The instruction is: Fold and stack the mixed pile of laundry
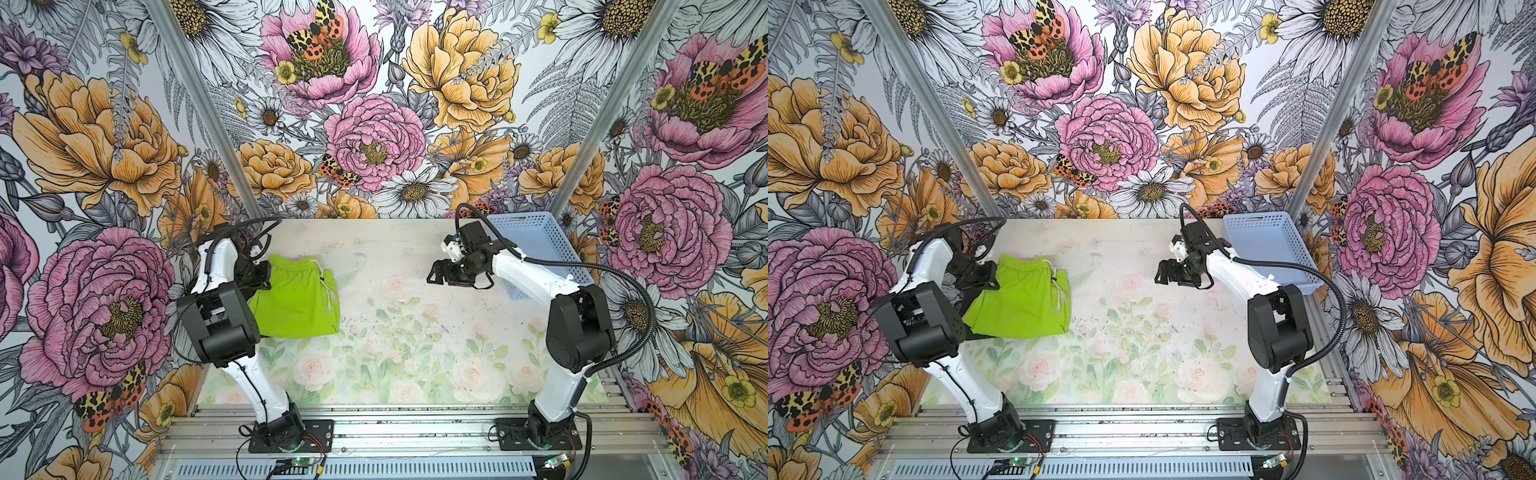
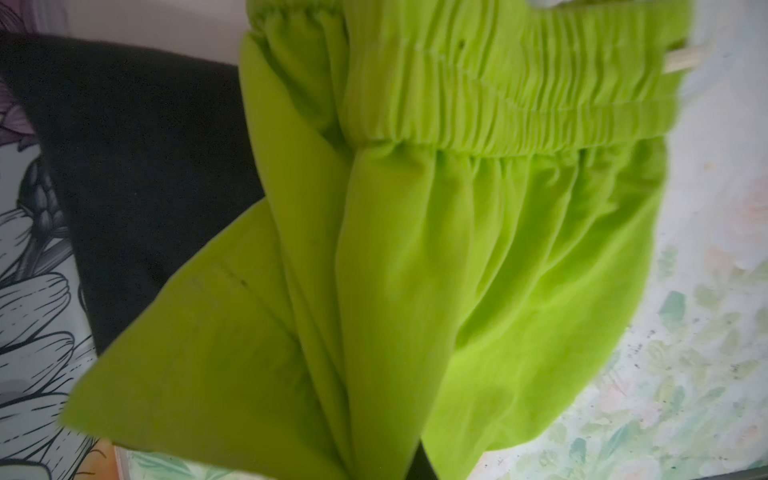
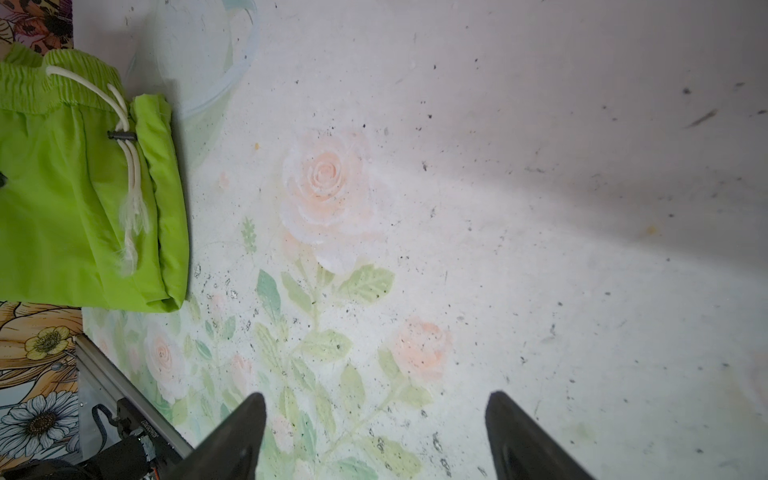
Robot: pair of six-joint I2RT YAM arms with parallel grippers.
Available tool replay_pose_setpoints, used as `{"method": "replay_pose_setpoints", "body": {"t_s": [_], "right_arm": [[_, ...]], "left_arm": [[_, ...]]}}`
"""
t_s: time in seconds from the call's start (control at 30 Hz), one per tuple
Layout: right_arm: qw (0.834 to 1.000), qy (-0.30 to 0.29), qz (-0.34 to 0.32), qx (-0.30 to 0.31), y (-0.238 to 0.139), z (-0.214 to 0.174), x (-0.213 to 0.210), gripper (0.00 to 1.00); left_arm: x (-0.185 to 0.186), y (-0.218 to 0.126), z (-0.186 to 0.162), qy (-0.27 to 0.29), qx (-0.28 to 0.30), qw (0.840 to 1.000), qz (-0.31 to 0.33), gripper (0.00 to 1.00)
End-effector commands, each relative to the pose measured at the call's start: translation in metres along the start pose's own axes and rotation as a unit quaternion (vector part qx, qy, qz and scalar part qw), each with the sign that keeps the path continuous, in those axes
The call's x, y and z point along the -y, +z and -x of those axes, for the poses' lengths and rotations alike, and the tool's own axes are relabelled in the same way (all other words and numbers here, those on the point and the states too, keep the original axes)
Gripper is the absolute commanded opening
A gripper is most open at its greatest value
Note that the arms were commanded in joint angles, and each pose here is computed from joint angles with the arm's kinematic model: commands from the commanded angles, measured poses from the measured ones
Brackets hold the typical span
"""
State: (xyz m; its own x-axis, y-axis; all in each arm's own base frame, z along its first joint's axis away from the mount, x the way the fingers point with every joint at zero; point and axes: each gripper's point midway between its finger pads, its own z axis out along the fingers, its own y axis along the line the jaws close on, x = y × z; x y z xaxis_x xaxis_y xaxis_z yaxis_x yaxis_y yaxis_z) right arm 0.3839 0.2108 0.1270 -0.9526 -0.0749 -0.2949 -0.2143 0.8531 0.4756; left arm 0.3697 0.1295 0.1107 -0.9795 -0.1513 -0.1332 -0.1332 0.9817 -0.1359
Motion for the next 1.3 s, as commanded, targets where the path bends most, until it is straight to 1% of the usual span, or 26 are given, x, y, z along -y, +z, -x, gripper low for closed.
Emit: {"method": "replay_pose_setpoints", "body": {"t_s": [0.0, 0.07, 0.2, 0.27, 0.47, 0.5, 0.53, 0.6, 0.63, 0.67, 0.7, 0.77, 0.83, 0.9, 0.97, 1.07, 1.17, 1.27], "right_arm": [[1.000, 0.004, 0.006, -0.009, 0.003, 0.000, 0.002, 0.85], [1.000, 0.005, 0.004, -0.013, 0.006, -0.002, 0.004, 0.85], [1.000, 0.009, 0.004, -0.015, 0.008, -0.002, 0.005, 0.85], [1.000, 0.008, 0.004, -0.014, 0.008, -0.001, 0.004, 0.85], [1.000, 0.009, 0.004, -0.015, 0.007, -0.005, 0.003, 0.85], [1.000, 0.009, 0.003, -0.014, 0.007, -0.005, 0.003, 0.85], [1.000, 0.009, 0.003, -0.015, 0.007, -0.006, 0.003, 0.85], [1.000, 0.009, 0.003, -0.014, 0.006, -0.007, 0.002, 0.85], [1.000, 0.009, 0.003, -0.012, 0.005, -0.007, 0.002, 0.85], [1.000, 0.009, 0.003, -0.011, 0.005, -0.007, 0.002, 0.85], [1.000, 0.009, 0.003, -0.009, 0.005, -0.007, 0.002, 0.85], [1.000, 0.011, 0.004, -0.007, 0.004, -0.008, 0.003, 0.85], [1.000, 0.011, 0.004, -0.005, 0.004, -0.009, 0.003, 0.85], [1.000, 0.009, 0.002, 0.000, 0.002, -0.010, 0.004, 0.85], [1.000, 0.007, 0.001, 0.007, -0.001, -0.009, 0.003, 0.85], [1.000, 0.003, -0.002, 0.021, -0.010, -0.004, 0.002, 0.86], [0.999, -0.005, -0.011, 0.041, -0.020, 0.001, 0.004, 0.86], [0.997, -0.015, -0.030, 0.066, -0.033, 0.007, 0.010, 0.89]], "left_arm": [[-0.029, -0.011, 0.012, 0.007, 0.022, 0.996, 0.081, 0.00], [-0.038, -0.009, 0.013, 0.003, 0.023, 0.994, 0.104, 0.00], [-0.045, -0.002, 0.016, 0.003, 0.027, 0.992, 0.125, 0.00], [-0.053, 0.002, 0.016, 0.003, 0.025, 0.988, 0.150, 0.00], [-0.064, 0.016, 0.014, 0.003, 0.018, 0.983, 0.184, 0.00], [-0.063, 0.019, 0.015, 0.006, 0.016, 0.983, 0.185, 0.02], [-0.062, 0.021, 0.016, 0.008, 0.014, 0.983, 0.185, 0.07], [-0.059, 0.028, 0.014, 0.011, 0.004, 0.982, 0.188, 0.28], [-0.064, 0.028, 0.013, 0.012, -0.003, 0.978, 0.207, 0.37], [-0.064, 0.029, 0.012, 0.013, -0.007, 0.977, 0.215, 0.44], [-0.064, 0.029, 0.011, 0.015, -0.011, 0.974, 0.224, 0.49], [-0.066, 0.025, 0.011, 0.016, -0.010, 0.969, 0.245, 0.57], [-0.068, 0.014, 0.014, 0.011, 0.003, 0.964, 0.265, 0.62], [-0.072, -0.003, 0.014, 0.000, 0.021, 0.955, 0.294, 0.68], [-0.072, -0.018, 0.014, -0.012, 0.046, 0.952, 0.303, 0.74], [-0.060, -0.042, 0.015, -0.024, 0.103, 0.951, 0.290, 0.85], [-0.044, -0.051, 0.013, -0.029, 0.147, 0.954, 0.259, 0.98], [-0.021, -0.054, 0.010, -0.023, 0.189, 0.957, 0.220, 0.99]]}}
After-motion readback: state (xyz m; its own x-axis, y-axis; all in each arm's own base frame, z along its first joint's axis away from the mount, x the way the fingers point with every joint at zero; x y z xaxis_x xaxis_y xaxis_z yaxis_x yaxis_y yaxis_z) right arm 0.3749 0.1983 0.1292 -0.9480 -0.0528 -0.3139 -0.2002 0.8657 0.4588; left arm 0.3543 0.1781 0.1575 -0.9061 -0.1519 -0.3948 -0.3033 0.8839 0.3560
